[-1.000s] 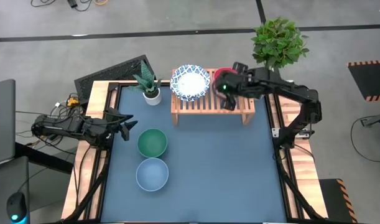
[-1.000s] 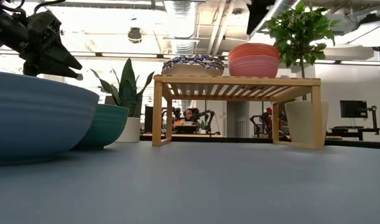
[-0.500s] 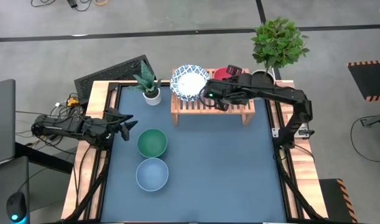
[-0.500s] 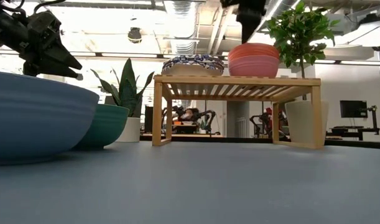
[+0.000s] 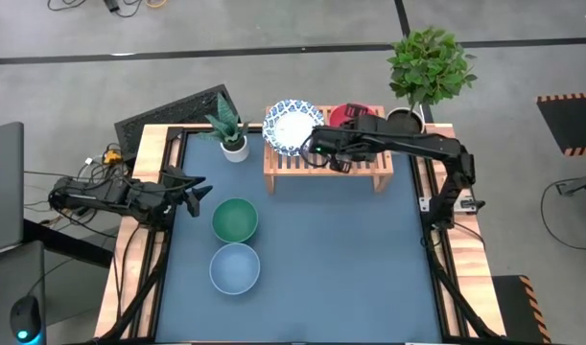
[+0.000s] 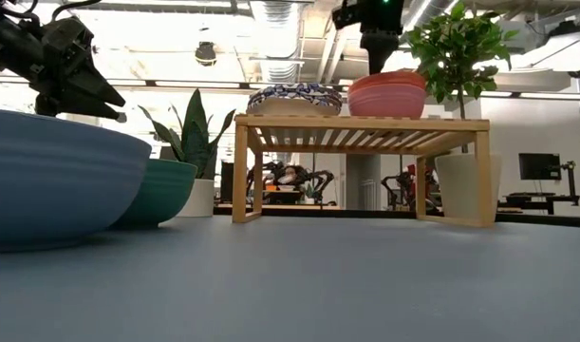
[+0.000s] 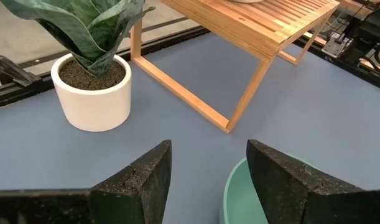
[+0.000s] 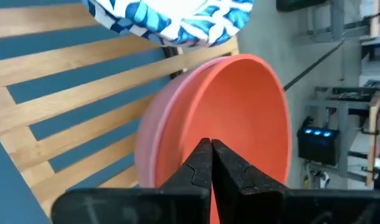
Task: Place and stack bowls onto a shelf
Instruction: Stack the orange bowl on top of the pink bowl on the shelf, then stack the green bowl on top of the orange bowl on the shelf
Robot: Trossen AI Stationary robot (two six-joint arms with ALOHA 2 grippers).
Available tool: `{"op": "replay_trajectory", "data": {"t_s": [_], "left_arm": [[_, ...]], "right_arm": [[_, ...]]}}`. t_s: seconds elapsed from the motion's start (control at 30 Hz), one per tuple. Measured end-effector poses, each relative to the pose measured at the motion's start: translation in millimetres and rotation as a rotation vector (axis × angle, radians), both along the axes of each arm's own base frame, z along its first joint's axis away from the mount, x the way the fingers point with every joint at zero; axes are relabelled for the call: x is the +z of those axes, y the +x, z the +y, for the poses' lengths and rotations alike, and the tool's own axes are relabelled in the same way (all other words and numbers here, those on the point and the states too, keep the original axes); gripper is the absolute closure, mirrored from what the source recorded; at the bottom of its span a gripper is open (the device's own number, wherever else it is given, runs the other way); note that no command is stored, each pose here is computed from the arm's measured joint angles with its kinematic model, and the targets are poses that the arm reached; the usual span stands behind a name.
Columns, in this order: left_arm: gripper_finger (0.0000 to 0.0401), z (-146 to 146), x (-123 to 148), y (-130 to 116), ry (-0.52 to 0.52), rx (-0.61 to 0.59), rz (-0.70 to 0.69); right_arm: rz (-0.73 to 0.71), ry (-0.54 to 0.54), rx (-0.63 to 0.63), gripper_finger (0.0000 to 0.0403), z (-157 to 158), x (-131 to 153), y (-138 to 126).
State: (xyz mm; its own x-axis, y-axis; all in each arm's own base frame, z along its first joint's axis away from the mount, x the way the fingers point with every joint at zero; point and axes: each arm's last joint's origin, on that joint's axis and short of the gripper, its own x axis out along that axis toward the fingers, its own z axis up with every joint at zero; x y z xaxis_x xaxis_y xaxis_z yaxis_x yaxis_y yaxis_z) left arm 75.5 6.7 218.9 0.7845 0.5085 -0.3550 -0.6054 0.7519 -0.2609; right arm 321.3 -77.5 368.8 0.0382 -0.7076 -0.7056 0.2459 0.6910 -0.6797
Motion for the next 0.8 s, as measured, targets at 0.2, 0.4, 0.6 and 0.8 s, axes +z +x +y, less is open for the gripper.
{"op": "replay_trajectory", "data": {"t_s": [0.2,0.4,0.6,0.8], "left_arm": [[0.0208,0.0,0.0,0.1,0.000,0.000,0.000],[0.0208,0.0,0.0,0.1,0.000,0.000,0.000],[0.0208,0.0,0.0,0.1,-0.001,0.000,0.000],[0.0208,0.0,0.0,0.0,-0.001,0.000,-0.001]], "right_arm": [[-0.145,-0.014,0.074,0.0346,25.8,26.9,-2.1],[-0.337,0.199,0.422,0.0342,69.6,41.7,18.1],[-0.354,0.291,0.751,0.0326,103.7,25.2,55.2],[-0.298,0.287,0.873,0.0262,109.2,-16.9,99.9]]}}
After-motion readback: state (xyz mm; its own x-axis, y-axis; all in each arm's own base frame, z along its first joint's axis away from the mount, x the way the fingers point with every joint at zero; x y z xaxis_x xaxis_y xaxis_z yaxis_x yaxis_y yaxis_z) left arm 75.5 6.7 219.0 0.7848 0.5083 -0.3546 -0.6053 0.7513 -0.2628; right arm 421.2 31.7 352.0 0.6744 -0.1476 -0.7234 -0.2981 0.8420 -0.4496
